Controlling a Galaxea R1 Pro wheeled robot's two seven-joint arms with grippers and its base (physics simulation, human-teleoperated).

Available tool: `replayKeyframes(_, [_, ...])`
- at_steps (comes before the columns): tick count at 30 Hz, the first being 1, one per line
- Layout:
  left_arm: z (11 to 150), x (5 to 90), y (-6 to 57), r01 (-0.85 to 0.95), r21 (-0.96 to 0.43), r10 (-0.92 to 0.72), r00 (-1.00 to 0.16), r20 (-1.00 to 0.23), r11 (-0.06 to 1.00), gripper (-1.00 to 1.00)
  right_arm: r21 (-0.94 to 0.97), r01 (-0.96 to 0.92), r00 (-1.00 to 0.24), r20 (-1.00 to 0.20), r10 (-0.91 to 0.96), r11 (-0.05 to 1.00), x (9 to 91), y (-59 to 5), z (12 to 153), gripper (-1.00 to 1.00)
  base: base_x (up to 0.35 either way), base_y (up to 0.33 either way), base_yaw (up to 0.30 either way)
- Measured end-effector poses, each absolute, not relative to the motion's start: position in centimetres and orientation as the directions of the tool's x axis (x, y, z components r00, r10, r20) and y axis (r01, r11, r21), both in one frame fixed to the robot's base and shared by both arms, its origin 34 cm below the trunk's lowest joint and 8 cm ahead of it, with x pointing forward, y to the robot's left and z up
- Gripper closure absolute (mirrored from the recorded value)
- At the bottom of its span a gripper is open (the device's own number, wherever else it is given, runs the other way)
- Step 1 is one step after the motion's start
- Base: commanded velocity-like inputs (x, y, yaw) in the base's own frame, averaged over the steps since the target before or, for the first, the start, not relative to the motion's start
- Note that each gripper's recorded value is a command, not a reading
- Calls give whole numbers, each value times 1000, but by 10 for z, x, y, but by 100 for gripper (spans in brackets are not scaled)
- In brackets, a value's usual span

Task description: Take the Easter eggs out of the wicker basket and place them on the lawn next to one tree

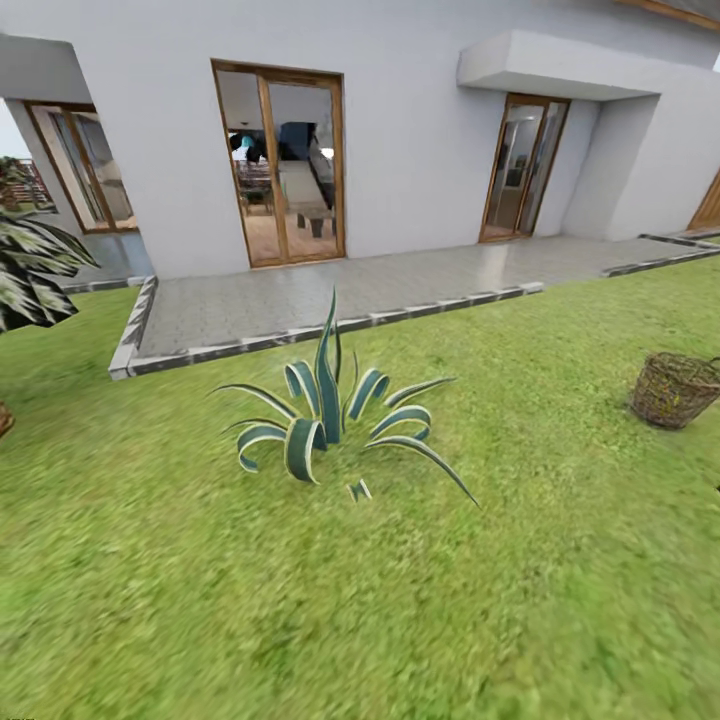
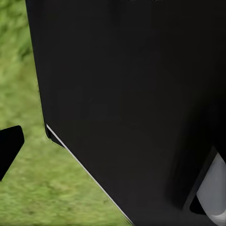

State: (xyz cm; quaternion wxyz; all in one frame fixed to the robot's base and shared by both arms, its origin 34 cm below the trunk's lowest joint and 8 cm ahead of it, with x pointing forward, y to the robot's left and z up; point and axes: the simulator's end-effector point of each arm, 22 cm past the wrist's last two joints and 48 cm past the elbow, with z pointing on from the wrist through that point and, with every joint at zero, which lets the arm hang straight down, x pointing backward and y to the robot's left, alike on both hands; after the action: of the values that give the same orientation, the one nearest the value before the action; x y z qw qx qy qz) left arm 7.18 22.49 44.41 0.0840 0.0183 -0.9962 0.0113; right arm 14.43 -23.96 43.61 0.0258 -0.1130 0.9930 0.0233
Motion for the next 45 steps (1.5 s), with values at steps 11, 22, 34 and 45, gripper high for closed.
replayKeyframes(11, [444,73,224,-39,-21,-35,-986,166,999,-100,39,-221,-974,-55,-219,974,144,-240,436,-100,64,-11,56])
replayKeyframes(22, [443,75,224,-38,-21,-35,-987,155,999,-100,37,-221,-974,-58,-218,975,145,-241,436,-100,213,-201,174])
replayKeyframes(34, [443,78,225,-37,-20,-34,-988,148,999,-100,37,-222,-974,-64,-219,974,147,-240,436,-100,247,-232,99])
replayKeyframes(45, [442,82,224,-37,-22,-33,-990,136,999,-100,34,-226,-972,-74,-223,974,152,-241,436,-100,247,-233,10])
